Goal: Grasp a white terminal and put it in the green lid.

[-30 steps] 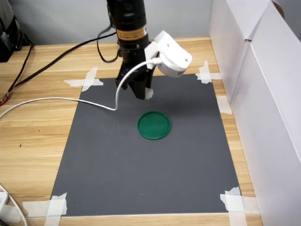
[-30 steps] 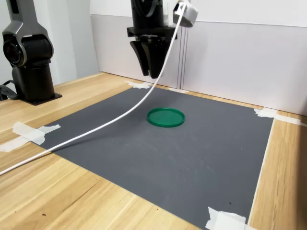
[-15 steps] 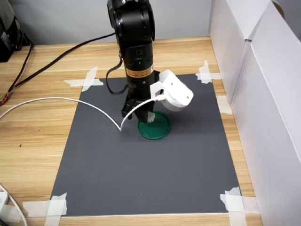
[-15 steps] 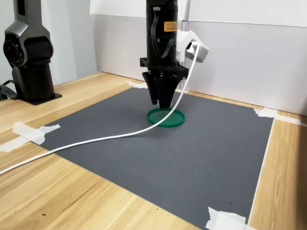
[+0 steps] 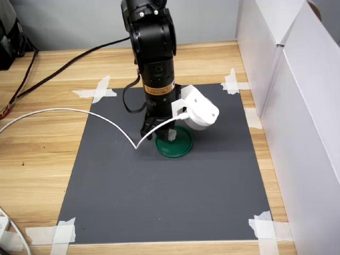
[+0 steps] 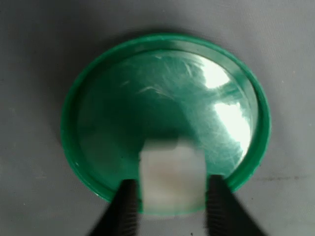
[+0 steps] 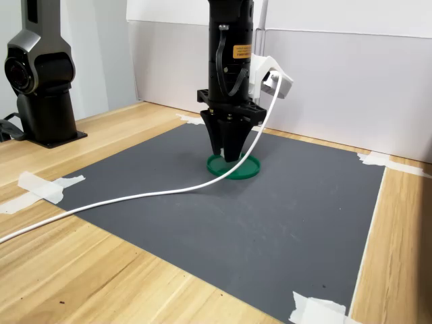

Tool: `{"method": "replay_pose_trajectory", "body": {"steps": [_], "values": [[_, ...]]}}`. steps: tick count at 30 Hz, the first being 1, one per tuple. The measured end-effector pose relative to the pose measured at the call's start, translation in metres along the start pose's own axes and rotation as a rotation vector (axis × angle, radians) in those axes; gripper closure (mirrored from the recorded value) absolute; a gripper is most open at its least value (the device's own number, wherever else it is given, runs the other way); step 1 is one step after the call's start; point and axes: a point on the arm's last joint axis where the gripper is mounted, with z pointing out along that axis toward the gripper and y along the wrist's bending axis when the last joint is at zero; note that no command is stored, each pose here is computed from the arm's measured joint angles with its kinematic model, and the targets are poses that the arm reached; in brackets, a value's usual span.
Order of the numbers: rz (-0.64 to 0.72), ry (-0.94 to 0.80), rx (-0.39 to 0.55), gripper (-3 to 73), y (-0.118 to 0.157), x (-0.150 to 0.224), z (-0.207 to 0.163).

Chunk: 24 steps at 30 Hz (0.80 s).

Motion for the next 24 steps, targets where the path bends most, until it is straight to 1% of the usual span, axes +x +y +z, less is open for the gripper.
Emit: {"method": "replay_pose_trajectory", "body": {"steps": [3,5,9,13,16,19,23,24], "values": [[-0.003,-0.002,-0.002,15.1,0.000,0.000,0.000],[-0.005,-0.003,-0.001,10.1,0.000,0.000,0.000],[-0.004,-0.012,0.009,7.0,0.000,-0.001,-0.002],[0.019,-0.075,0.074,7.6,-0.002,-0.003,-0.019],[0.054,-0.136,0.125,11.5,0.000,-0.004,-0.041],[0.090,-0.204,0.169,20.0,0.005,-0.003,-0.066],[0.120,-0.293,0.222,40.2,0.015,0.000,-0.100],[0.125,-0.320,0.236,46.6,0.018,0.002,-0.110]]}}
